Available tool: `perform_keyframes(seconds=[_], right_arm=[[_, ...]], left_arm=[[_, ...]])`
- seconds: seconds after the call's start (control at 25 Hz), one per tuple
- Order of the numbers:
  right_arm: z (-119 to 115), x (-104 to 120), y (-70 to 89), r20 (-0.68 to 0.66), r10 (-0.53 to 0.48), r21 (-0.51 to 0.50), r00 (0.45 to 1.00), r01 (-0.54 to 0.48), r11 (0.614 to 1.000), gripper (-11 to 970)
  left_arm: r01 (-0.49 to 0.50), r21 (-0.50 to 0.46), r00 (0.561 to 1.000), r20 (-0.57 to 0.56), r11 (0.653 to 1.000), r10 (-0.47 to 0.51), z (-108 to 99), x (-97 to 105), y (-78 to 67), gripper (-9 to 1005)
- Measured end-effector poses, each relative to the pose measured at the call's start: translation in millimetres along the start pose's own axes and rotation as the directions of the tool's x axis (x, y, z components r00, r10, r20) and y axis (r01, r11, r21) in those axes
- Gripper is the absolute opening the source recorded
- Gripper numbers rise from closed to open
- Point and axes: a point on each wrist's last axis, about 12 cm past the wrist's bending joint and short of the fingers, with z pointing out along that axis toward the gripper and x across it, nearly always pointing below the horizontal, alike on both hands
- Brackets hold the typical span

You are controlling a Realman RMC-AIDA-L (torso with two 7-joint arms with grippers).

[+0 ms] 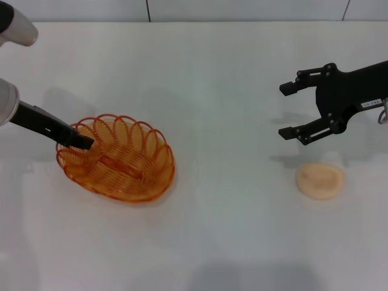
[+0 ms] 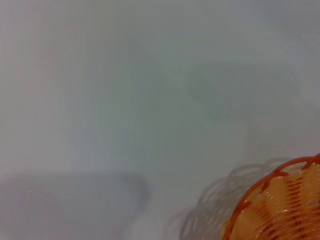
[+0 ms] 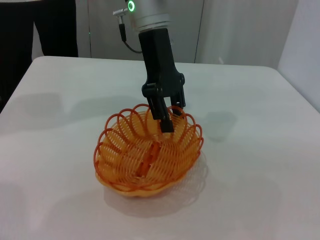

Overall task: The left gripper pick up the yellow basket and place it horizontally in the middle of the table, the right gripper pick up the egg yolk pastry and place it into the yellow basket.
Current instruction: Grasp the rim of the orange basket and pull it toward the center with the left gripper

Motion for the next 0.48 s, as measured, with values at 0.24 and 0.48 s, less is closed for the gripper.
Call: perform_keyframes(seconds=[0.24, 0.48], right_arm=[[-0.1, 0.0, -0.1, 0.0, 0.0, 0.001, 1.0, 0.0, 1.0, 868], [-0.2, 0.5, 0.3, 0.0, 0.001, 0.0, 1.0, -0.001, 1.0, 868]], left_arm=[[0.001, 0.0, 1.0, 0.0, 1.0, -0.001, 0.0, 0.1, -0.1, 386], [0.008, 0.007, 1.0, 0.014, 1.0, -0.008, -0.6, 0.3, 0.0, 122]])
